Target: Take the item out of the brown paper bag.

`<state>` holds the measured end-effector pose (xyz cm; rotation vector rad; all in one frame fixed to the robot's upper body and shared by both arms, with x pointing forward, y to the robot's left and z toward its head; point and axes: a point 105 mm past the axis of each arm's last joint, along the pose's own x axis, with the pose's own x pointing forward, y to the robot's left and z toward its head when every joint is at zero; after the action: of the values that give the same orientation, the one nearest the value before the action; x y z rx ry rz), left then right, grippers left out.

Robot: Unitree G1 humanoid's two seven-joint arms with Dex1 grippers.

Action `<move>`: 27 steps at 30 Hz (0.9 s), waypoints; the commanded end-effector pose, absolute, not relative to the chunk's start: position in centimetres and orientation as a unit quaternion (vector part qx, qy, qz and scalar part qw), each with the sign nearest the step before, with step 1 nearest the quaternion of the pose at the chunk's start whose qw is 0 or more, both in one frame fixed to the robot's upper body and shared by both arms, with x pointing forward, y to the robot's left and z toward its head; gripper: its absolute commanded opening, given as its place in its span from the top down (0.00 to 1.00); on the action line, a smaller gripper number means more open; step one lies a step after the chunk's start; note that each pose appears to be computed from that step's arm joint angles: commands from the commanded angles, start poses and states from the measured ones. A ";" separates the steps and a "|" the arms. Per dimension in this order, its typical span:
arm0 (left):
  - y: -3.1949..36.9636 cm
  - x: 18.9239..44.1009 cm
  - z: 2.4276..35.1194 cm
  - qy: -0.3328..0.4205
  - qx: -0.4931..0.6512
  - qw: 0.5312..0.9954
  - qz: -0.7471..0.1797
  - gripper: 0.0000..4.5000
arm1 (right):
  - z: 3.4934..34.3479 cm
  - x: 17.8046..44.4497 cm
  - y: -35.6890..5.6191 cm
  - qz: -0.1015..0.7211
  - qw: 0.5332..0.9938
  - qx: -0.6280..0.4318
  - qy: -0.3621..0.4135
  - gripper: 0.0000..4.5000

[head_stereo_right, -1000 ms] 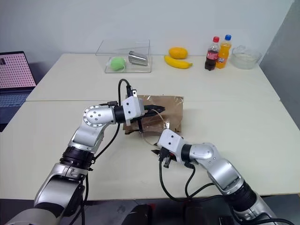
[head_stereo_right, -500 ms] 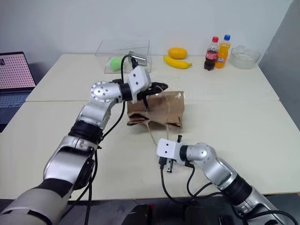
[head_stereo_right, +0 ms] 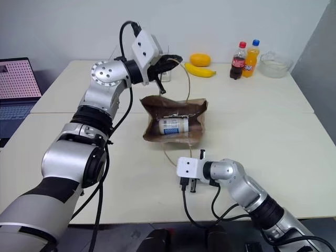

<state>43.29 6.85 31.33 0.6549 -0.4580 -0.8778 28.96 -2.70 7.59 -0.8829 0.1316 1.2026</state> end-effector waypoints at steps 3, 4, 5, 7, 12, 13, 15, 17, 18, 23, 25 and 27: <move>6.4 42.7 33.1 -0.246 0.298 0.821 -0.420 1.00 | 5.3 29.0 -4.1 0.534 0.732 -0.409 0.108 0.99; 6.3 42.6 33.1 -0.247 0.295 0.819 -0.427 1.00 | 5.8 29.3 -4.0 0.527 0.741 -0.405 0.098 0.99; 6.2 42.3 33.0 -0.248 0.291 0.814 -0.438 1.00 | 6.7 29.8 -3.8 0.514 0.759 -0.390 0.084 0.99; 5.9 41.7 33.0 -0.255 0.283 0.803 -0.459 1.00 | 8.0 30.7 -3.8 0.488 0.785 -0.377 0.062 0.95; 5.4 39.9 33.3 -0.283 0.259 0.772 -0.506 1.00 | 10.2 30.6 -3.5 0.474 0.815 -0.331 0.036 0.63; 5.4 39.7 33.3 -0.284 0.257 0.769 -0.511 1.00 | 10.6 30.6 -3.5 0.470 0.821 -0.322 0.028 0.55; 5.4 39.2 33.0 -0.281 0.250 0.765 -0.523 1.00 | 11.9 30.3 -3.4 0.464 0.832 -0.304 0.007 0.39; 5.3 38.9 32.6 -0.278 0.247 0.761 -0.531 1.00 | 12.8 29.9 -3.5 0.462 0.836 -0.296 -0.011 0.23; 5.3 38.7 32.4 -0.276 0.248 0.759 -0.535 1.00 | 13.3 29.5 -3.4 0.466 0.835 -0.291 -0.020 0.15; 5.1 38.0 31.4 -0.266 0.245 0.755 -0.547 1.00 | 15.5 27.4 -3.8 0.497 0.815 -0.290 -0.060 0.15; 5.0 37.8 31.2 -0.265 0.244 0.754 -0.549 1.00 | 15.8 26.5 -4.2 0.520 0.798 -0.300 -0.057 0.15; 4.9 37.7 31.1 -0.263 0.243 0.754 -0.550 1.00 | 15.5 25.2 -4.6 0.550 0.776 -0.307 -0.039 0.15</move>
<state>38.50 5.23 29.67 0.5215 -0.5121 -1.1973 26.66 -4.73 14.61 -0.6670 -0.0602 1.1230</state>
